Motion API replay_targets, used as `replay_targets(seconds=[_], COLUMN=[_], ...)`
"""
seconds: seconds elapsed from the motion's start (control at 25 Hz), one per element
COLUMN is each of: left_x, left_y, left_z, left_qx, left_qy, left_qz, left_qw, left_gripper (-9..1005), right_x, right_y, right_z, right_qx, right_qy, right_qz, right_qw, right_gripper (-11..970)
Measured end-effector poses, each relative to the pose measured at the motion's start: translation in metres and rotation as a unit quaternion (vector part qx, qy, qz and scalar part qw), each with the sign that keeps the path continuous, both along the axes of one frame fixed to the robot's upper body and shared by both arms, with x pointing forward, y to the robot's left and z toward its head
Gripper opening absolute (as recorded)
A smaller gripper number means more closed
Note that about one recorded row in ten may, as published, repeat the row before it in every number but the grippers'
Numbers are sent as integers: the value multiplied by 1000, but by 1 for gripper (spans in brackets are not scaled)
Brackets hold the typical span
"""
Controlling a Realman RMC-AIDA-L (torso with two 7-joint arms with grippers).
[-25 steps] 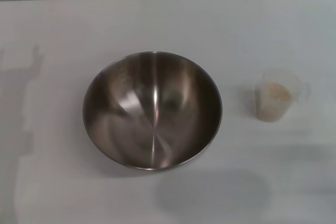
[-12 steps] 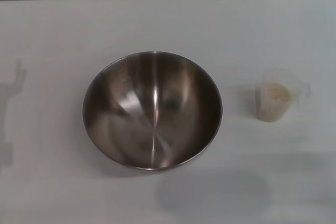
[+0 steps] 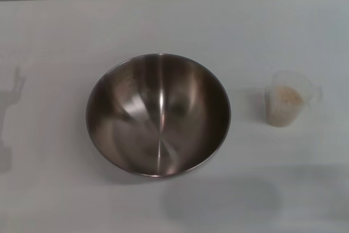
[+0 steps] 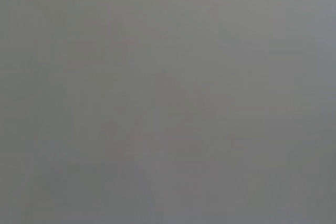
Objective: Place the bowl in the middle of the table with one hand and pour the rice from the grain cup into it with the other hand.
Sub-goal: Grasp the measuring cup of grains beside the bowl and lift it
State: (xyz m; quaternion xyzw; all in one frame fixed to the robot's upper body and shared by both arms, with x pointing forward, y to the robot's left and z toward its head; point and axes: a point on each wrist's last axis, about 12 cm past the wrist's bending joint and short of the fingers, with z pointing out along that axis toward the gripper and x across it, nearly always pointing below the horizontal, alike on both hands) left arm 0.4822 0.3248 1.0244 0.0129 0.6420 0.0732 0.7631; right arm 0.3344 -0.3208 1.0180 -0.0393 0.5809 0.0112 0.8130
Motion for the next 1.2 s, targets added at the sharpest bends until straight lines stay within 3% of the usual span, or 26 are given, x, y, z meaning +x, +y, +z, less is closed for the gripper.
replay_targets(seconds=[0.2,0.52,0.88,1.2], left_x=[-1,2,5,5], left_y=[0,0,-2,-3], left_z=[-4,-5,-8,-7], left_qx=[-2,-3,-4,-5], left_qy=[17,24,37,37], left_qz=[3,2,-2,-2], left_qw=[1000,1000,999,999], left_gripper=[833,833,833,833], right_x=[1,2,33,38], right_y=[6,5,10,16], right_z=[-9,-18,-31,-37], right_qx=[-38,-46,-45,-41], right_qy=[35,72,132,156], right_qz=[8,-3,12,23], right_qw=[999,996,990,987], right_gripper=[802,802,802,801])
